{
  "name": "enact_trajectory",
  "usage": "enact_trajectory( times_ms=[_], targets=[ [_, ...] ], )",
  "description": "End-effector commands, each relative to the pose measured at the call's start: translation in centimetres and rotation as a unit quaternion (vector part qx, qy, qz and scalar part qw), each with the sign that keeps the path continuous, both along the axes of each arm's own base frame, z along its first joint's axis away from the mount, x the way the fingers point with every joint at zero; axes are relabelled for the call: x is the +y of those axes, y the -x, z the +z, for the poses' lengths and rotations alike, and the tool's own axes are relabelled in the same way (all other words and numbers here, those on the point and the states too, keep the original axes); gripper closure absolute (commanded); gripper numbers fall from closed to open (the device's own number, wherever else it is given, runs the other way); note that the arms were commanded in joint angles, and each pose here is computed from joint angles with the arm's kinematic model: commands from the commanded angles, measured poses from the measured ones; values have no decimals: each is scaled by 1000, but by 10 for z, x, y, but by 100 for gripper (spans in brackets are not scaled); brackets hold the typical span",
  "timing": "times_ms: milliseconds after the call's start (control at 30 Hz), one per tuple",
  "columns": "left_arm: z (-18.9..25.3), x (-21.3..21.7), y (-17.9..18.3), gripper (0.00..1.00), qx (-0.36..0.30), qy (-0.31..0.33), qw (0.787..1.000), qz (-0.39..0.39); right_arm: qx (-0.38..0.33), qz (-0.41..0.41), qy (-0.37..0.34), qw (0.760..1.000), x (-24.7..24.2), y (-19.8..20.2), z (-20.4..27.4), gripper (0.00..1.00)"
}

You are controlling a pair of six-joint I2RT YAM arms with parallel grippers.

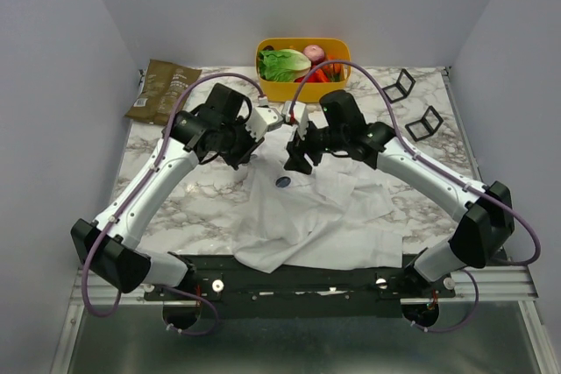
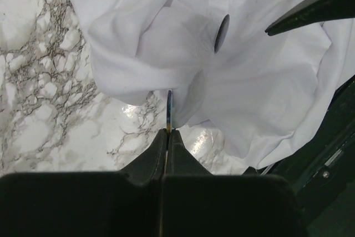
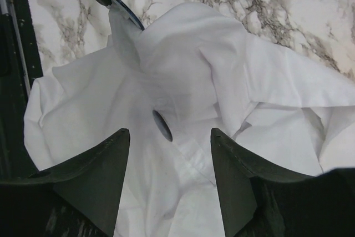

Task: Remove the brooch from the garment
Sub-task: Remove the brooch from the clothes.

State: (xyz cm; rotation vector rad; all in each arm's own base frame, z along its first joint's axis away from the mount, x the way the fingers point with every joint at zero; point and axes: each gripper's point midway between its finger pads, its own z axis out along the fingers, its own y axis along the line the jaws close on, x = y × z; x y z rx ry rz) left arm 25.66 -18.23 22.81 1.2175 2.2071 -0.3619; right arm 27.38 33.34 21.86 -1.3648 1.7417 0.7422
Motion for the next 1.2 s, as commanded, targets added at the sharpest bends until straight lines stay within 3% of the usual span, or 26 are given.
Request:
enact_trajectory(
  times_ms=[0,233,400,533,667,900,1167],
  targets=[
    [-21,-1,10,100,55,-44,998,-4,38,85,-54,994,33,32,15,30],
    [-15,-19,25,100,111,-5,994,-24,56,118,-76,989,37,46,16,27],
    [-8,-23,29,100,122,4,992,-31,46,187,-115,974,30,79,43,27],
    [-8,-22,28,100,118,1,993,-26,-11,179,-141,974,12,84,82,25],
    [-3,-24,33,100,120,12,992,-35,-23,150,-150,977,-4,72,93,24],
    [12,-35,47,100,127,28,990,-62,66,168,-159,971,-1,76,62,21],
    [24,-45,68,100,152,57,981,-105,119,220,-177,952,8,87,62,21]
  ],
)
